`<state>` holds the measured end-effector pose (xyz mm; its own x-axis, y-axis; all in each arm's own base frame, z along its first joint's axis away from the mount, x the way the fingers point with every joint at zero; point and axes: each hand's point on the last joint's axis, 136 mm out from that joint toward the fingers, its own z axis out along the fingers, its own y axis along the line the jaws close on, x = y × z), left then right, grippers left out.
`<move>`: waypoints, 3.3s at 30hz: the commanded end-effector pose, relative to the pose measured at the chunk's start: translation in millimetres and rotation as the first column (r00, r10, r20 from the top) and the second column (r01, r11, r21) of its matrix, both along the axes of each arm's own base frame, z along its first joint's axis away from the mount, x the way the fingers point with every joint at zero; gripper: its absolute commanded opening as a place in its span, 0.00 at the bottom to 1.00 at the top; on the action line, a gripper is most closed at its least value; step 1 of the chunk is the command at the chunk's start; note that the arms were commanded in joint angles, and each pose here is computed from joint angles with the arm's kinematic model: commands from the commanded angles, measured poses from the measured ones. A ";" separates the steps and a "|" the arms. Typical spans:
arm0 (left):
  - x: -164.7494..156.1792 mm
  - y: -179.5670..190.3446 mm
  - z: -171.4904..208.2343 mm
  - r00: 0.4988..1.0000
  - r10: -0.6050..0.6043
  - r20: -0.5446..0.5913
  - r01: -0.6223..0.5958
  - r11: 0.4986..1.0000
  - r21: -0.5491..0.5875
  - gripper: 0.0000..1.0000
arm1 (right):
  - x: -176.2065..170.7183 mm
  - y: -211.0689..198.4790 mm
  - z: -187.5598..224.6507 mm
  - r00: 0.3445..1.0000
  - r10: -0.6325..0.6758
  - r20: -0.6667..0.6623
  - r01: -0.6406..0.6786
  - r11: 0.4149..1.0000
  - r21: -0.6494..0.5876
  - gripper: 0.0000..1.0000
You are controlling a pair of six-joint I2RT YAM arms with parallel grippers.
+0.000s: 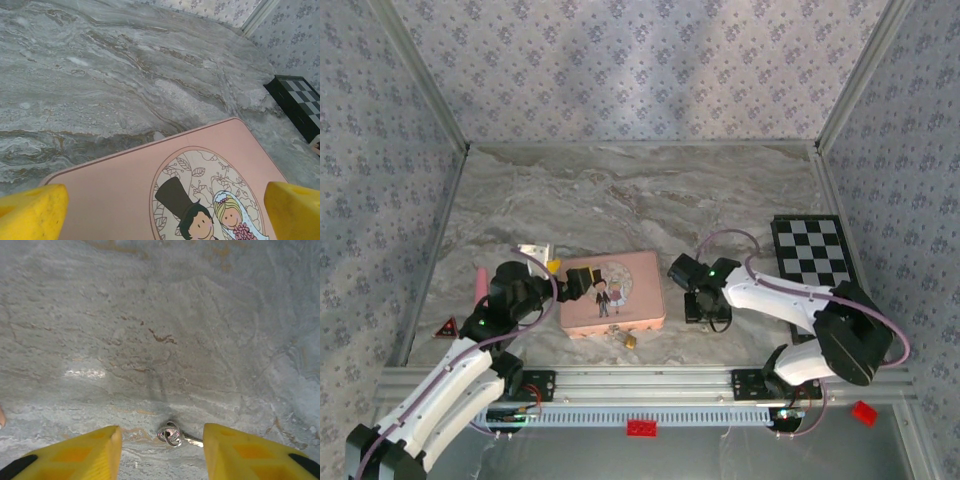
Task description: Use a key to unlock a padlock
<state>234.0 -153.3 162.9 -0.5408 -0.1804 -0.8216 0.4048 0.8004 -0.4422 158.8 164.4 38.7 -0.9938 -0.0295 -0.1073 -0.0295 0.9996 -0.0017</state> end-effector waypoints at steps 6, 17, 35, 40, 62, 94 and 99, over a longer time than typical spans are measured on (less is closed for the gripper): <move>-2.8 -7.8 15.5 0.998 -0.045 0.053 0.046 0.999 -0.014 1.00 | -11.3 -11.2 -12.7 0.998 -0.037 -0.042 0.034 0.997 -0.071 0.38; -3.4 -8.5 16.3 0.997 -0.048 0.056 0.049 0.999 -0.013 1.00 | -15.4 -12.4 -22.1 0.996 -0.064 -0.058 0.061 0.996 -0.062 0.28; -0.4 -6.3 11.7 0.999 -0.029 0.046 0.029 1.000 0.006 1.00 | -12.5 1.1 -19.9 0.996 -0.074 -0.040 0.074 0.997 0.009 0.01; 2.0 -5.7 7.3 0.999 -0.021 0.034 0.021 1.000 0.020 1.00 | -7.4 4.7 -2.3 0.991 -0.132 0.013 0.129 0.982 0.141 0.00; -29.3 -130.5 67.1 0.815 -0.500 0.292 0.496 0.863 0.095 1.00 | 77.5 33.9 200.8 0.801 -0.400 0.445 -0.088 0.657 0.749 0.00; -39.1 -184.8 100.5 0.594 -0.514 0.619 0.527 0.830 0.184 0.60 | 63.5 113.1 265.5 0.783 -0.228 0.579 -0.422 0.491 0.762 0.00; -36.2 -186.5 103.0 0.610 -0.496 0.618 0.525 0.837 0.155 0.54 | 66.5 107.4 261.7 0.773 -0.253 0.582 -0.406 0.508 0.760 0.00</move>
<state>196.0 -337.0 240.1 0.0376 0.0120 -0.9992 0.9315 0.3617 0.0394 225.0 273.0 288.5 -0.7326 0.3030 -0.6095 -0.4031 0.5283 0.7472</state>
